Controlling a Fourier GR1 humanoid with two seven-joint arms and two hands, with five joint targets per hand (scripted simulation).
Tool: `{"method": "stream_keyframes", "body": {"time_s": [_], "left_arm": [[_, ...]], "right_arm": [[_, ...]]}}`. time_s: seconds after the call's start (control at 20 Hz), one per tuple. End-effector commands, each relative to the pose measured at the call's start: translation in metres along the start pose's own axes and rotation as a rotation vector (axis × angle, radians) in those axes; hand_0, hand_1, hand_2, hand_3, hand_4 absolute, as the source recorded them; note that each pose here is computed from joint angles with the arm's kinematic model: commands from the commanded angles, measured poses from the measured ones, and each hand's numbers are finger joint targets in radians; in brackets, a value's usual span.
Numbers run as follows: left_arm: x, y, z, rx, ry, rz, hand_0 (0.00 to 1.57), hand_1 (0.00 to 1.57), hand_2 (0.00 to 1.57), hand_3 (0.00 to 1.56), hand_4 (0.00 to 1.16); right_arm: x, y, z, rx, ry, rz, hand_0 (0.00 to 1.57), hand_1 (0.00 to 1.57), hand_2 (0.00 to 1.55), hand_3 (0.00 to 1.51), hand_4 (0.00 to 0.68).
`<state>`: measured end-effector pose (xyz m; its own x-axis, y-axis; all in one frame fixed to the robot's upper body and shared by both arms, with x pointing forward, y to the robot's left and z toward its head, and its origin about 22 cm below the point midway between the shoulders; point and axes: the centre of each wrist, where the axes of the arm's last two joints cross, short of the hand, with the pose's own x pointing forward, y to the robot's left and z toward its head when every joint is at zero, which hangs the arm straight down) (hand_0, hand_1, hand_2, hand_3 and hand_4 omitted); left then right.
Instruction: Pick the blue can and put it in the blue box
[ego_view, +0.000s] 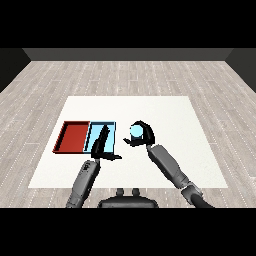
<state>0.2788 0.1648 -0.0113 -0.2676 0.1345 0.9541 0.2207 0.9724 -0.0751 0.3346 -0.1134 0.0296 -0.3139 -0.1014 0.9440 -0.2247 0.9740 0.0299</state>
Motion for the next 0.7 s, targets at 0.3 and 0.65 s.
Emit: {"method": "stream_keyframes", "body": {"time_s": [0.3,0.65], "left_arm": [[-0.027,-0.037,-0.0078,-0.037,0.059,-0.008,0.00,0.00,0.00,0.00,0.00],[-0.036,-0.058,-0.0088,-0.018,0.121,-0.030,0.00,0.00,0.00,0.00,0.00]], "right_arm": [[0.010,0.000,-0.001,0.027,-0.022,0.003,1.42,1.42,1.45,1.41,0.658],[0.017,0.015,0.001,0.073,-0.054,-0.011,1.40,1.40,1.44,1.40,0.674]]}}
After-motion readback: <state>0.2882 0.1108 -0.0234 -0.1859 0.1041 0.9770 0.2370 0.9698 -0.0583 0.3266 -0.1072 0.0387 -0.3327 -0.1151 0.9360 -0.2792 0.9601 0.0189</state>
